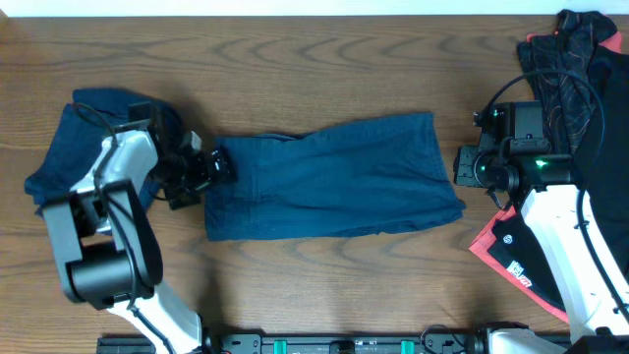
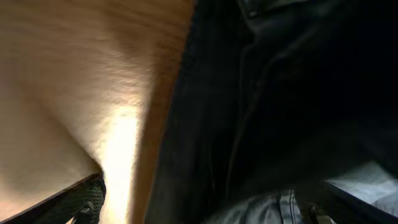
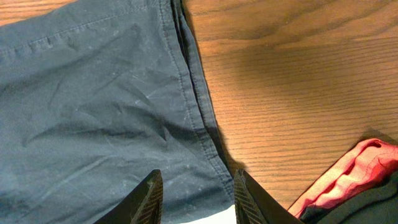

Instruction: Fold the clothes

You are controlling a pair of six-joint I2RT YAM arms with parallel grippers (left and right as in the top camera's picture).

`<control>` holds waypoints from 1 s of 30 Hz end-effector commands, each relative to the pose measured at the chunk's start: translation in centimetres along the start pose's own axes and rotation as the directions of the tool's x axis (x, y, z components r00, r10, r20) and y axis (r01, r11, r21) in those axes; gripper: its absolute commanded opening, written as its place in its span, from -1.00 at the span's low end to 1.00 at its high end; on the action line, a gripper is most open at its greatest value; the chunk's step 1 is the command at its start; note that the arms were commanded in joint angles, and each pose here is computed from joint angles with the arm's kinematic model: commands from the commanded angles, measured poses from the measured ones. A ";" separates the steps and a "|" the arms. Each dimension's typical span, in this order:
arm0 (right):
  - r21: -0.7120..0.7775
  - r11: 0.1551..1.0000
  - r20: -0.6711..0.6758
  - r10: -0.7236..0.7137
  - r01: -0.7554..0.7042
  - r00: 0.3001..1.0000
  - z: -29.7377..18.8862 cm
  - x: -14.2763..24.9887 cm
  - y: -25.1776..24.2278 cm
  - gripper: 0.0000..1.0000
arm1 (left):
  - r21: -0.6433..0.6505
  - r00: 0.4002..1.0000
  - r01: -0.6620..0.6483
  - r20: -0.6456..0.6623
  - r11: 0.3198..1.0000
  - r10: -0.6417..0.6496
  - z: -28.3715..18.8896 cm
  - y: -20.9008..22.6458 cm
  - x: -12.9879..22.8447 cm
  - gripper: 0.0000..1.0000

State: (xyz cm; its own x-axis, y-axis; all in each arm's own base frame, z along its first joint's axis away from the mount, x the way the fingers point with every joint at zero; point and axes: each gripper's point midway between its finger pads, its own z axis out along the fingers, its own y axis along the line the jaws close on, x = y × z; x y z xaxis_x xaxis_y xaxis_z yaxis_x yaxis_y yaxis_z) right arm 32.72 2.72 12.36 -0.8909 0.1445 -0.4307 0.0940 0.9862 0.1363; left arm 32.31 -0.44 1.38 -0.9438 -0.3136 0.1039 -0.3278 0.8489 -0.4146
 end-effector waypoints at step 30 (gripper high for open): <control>-0.452 0.826 0.050 -0.354 0.337 0.934 3.2 1.6 14.2 -0.56 | 0.147 0.994 -0.089 0.077 0.985 0.078 -7.4 -6.5 3.1 -0.88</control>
State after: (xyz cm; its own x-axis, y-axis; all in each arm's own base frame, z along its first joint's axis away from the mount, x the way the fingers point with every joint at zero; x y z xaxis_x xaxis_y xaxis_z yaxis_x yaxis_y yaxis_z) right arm 34.68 14.05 11.88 -0.8418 -0.1475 -0.5193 -0.3458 0.8860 0.3089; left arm 30.46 -3.75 8.47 -0.9641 -0.2537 0.0783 -0.2540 0.7954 -0.5503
